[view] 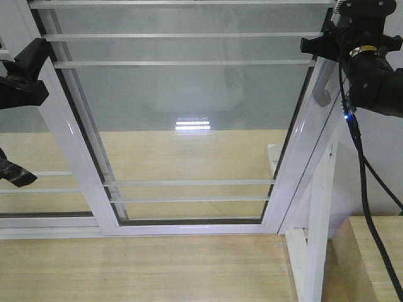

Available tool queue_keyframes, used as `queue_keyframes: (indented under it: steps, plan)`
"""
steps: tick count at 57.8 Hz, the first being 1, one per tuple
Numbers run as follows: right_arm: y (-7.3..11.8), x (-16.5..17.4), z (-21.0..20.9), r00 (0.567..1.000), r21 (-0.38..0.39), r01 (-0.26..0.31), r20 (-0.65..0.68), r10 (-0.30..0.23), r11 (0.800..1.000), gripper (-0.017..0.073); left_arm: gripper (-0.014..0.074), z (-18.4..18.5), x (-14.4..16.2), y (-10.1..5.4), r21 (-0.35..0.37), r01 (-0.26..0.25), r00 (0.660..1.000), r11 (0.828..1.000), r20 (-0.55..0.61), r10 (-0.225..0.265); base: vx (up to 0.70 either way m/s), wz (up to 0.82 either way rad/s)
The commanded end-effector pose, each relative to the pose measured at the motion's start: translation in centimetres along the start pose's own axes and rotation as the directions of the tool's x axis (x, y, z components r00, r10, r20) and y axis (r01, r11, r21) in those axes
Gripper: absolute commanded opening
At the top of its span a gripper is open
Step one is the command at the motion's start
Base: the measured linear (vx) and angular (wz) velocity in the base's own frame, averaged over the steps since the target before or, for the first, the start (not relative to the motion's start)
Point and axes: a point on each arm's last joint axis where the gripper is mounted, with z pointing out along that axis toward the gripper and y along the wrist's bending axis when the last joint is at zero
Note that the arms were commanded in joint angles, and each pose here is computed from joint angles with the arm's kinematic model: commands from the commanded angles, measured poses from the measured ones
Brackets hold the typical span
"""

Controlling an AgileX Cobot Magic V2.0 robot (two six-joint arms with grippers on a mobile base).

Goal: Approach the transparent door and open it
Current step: 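Close the right gripper on the silver handle and pull the door sideways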

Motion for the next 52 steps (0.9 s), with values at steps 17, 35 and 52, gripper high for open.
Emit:
queue_keyframes:
  steps: [17,35,52]
  plan:
    - [6.7,-4.4,-2.3,0.976,-0.176,0.118,0.200,-0.082,0.977,0.0231,0.0587,-0.1,-2.4,-0.2,0.012,0.004,0.990,1.000,0.139,-0.005,0.00,0.00]
    - [10.6,-4.5,-3.7,0.973,-0.268,0.139,0.218,-0.080,0.953,0.0235,0.0587,-0.1,-2.4,-0.2,0.012,0.004,0.990,1.000,0.139,-0.005,0.00,0.00]
    - [13.2,-4.7,-5.0,0.967,-0.327,0.149,0.245,-0.069,0.933,0.0239,0.0587,-0.1,-2.4,-0.2,0.012,0.004,0.990,1.000,0.139,-0.005,0.00,0.00]
